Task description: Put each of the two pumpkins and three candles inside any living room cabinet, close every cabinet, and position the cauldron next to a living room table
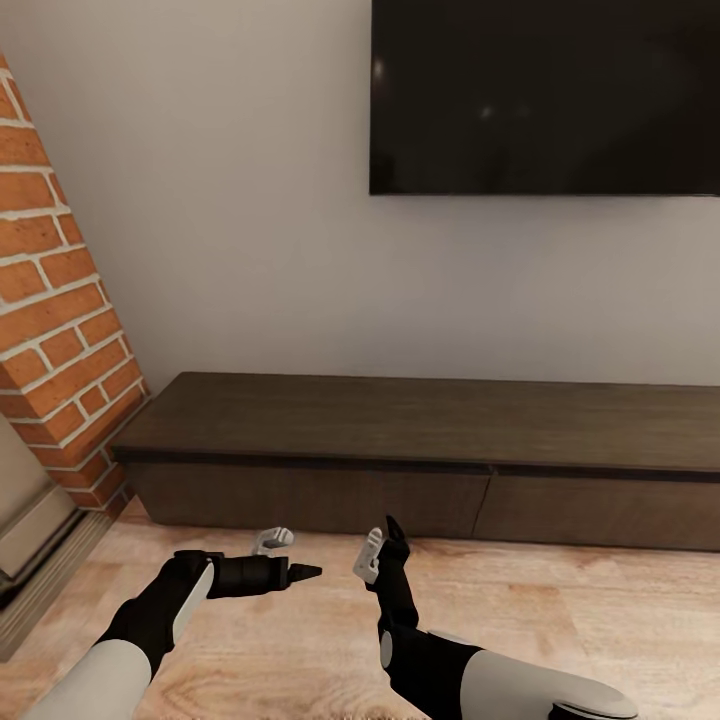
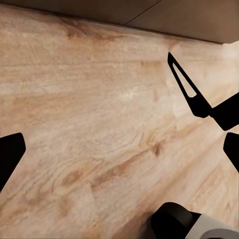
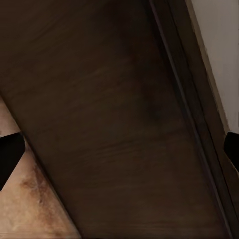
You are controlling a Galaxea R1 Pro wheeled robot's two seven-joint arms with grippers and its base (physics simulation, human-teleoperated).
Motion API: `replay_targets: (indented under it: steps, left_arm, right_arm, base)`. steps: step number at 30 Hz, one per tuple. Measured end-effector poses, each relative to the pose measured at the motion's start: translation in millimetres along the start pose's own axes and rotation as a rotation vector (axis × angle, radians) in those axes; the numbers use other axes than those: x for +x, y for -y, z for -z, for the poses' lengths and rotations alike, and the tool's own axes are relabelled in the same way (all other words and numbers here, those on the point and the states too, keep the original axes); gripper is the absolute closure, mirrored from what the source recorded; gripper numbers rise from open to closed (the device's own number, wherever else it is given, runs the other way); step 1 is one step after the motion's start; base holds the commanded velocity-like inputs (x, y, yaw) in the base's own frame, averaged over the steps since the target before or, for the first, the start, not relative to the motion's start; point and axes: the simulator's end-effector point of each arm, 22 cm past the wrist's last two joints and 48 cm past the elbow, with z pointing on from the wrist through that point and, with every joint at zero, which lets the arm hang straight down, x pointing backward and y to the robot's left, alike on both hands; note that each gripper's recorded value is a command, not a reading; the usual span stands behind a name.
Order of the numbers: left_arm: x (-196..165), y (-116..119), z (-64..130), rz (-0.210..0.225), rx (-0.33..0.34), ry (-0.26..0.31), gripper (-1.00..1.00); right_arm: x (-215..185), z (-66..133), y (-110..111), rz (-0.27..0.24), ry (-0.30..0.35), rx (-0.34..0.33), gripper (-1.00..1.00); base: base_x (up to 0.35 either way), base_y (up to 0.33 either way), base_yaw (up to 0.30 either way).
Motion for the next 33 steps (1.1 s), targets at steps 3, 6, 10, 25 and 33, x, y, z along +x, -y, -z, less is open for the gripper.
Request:
replay_targets:
  steps: [3, 6, 10, 25, 33]
  left_arm:
    - [4, -4, -3.3, 0.009, -0.001, -0.008, -1.00]
    - [8, -8, -6.6, 0.018, -0.001, -0.016, -1.00]
    - [14, -12, -11.2, 0.031, -0.001, -0.027, -1.00]
    - [23, -16, -14.3, 0.051, -0.001, -0.041, -1.00]
    - [25, -17, -14.6, 0.057, -0.003, -0.044, -1.00]
  right_arm:
    - [3, -0.9, -7, -0.001, -0.005, -0.011, -1.00]
    - [8, -1.9, -13, 0.000, -0.013, -0.021, -1.00]
    - [20, -3.7, -21, 0.009, -0.033, -0.033, -1.00]
    - [26, -4.4, -22, 0.018, -0.044, -0.035, -1.00]
    - [32, -4.8, -22, 0.027, -0.053, -0.033, -1.00]
  base:
    - [0.000, 0.000, 0.000]
    - [0.000, 0.000, 0.000]
    - [0.000, 0.000, 0.000]
    - [0.000, 0.000, 0.000]
    - [0.031, 0.000, 0.000]
